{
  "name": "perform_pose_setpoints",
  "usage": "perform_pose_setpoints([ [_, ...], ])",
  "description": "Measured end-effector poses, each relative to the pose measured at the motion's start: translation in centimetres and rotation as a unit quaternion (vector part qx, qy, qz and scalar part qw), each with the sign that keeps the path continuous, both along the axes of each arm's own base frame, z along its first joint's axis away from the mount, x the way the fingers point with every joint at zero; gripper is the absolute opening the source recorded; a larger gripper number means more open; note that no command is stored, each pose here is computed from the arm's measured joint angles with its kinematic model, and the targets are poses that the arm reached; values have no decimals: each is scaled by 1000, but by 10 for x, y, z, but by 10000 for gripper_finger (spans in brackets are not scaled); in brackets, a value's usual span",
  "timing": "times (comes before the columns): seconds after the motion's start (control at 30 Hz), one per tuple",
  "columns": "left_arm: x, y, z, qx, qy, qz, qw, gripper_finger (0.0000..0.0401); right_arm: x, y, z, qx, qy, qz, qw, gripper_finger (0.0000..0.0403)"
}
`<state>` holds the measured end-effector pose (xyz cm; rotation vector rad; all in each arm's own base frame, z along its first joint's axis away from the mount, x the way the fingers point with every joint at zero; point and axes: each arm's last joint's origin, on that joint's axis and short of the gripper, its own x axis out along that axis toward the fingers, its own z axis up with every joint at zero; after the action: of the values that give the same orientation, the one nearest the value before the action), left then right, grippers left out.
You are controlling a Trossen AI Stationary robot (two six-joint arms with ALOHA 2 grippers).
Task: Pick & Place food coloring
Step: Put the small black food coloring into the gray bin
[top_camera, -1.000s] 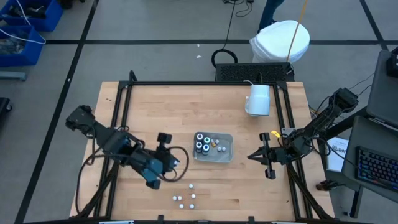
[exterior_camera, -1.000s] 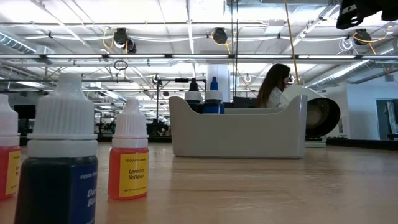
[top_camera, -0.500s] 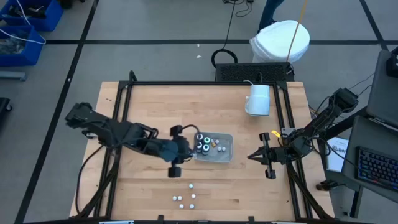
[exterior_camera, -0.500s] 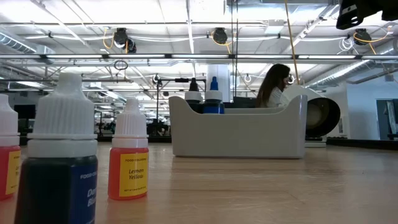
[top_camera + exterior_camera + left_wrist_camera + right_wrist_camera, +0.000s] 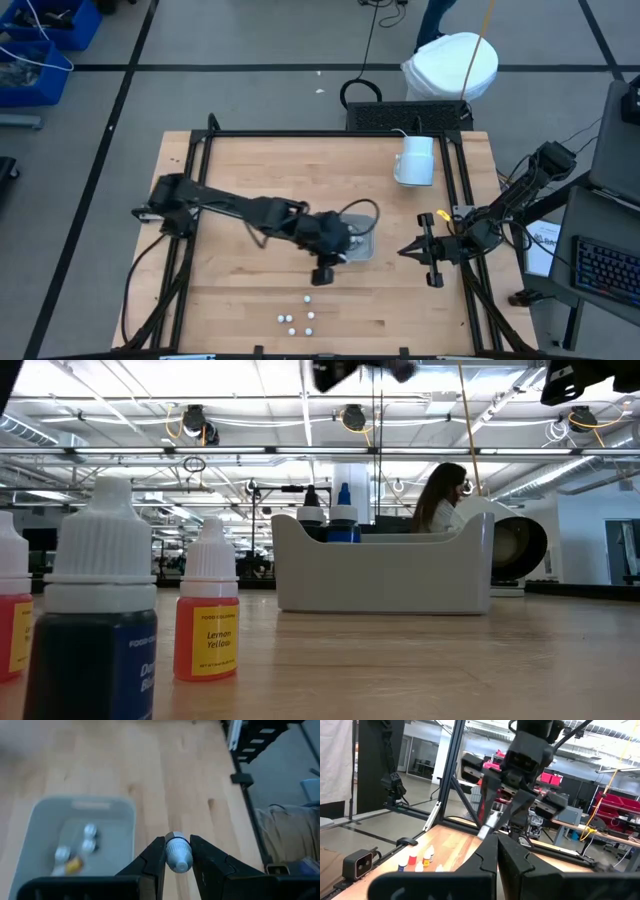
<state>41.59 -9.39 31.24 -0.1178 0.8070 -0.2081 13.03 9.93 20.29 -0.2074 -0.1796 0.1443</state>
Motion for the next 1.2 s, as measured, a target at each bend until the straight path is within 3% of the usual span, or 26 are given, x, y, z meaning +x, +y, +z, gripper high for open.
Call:
perform_pose_setpoints([
  [0.23, 47, 25, 0, 33, -22, 7, 999, 85, 0, 0, 0, -4, -1, -1, 1000, 0],
  [0.6, 76, 98, -67, 30, 87, 99, 991, 85, 0, 0, -2, -11, 7, -1, 1000, 0],
  [1.2, 94, 108, -112, 67, 98, 114, 986, 85, 0, 0, -1, -23, -1, -3, 1000, 0],
])
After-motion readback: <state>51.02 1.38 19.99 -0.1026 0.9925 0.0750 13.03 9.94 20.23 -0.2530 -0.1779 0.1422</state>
